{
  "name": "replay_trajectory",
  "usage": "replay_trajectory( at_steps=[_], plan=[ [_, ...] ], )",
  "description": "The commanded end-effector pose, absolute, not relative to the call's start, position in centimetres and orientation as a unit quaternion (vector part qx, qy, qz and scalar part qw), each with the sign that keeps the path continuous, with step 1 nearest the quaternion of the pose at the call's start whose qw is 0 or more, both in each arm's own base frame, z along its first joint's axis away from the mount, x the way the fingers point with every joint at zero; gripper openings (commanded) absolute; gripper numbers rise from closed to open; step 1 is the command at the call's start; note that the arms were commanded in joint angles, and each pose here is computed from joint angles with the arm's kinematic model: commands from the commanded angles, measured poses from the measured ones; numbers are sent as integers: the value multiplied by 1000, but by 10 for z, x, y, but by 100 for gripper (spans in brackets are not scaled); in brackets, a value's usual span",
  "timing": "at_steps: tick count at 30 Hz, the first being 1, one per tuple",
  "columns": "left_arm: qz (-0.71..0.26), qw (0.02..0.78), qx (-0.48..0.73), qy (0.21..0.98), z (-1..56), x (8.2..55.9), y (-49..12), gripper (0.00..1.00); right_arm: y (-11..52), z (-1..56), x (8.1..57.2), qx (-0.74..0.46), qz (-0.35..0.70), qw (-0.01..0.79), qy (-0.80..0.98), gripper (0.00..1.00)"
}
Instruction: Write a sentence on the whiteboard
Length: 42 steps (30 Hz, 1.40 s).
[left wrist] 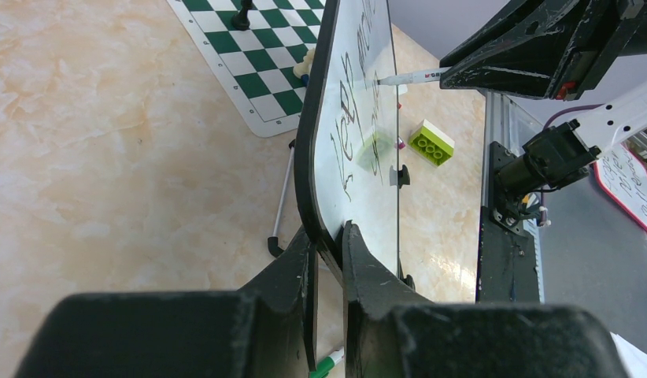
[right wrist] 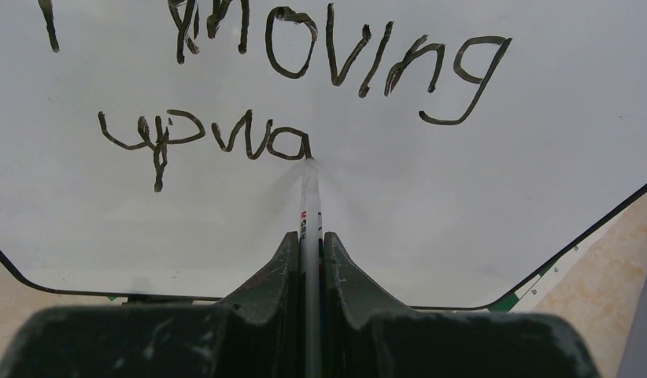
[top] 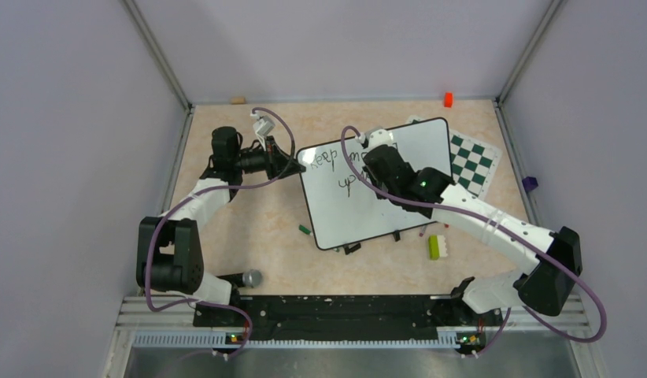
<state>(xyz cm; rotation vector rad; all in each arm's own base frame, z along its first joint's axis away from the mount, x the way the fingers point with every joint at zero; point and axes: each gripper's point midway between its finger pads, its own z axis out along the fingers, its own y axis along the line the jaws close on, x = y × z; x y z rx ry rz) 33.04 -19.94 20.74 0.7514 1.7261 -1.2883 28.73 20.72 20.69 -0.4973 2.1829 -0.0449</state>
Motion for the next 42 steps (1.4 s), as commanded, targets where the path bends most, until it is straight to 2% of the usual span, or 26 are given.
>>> replay_trajectory(
  at_steps=[1, 7, 12, 42],
  plan=[
    [-546, 355, 345, 676, 174, 290, -216, 13, 201, 220, 286, -183, -6, 447, 876, 0],
    [-546, 354, 345, 677, 174, 290, -216, 13, 204, 250, 283, -177, 34, 481, 858, 0],
    [-546, 354, 345, 676, 175, 290, -216, 13, 194, 257, 287, -166, 20, 496, 852, 0],
    [-542, 360, 354, 672, 174, 290, -217, 13, 202, 231, 305, -169, 15, 472, 865, 0]
  ],
)
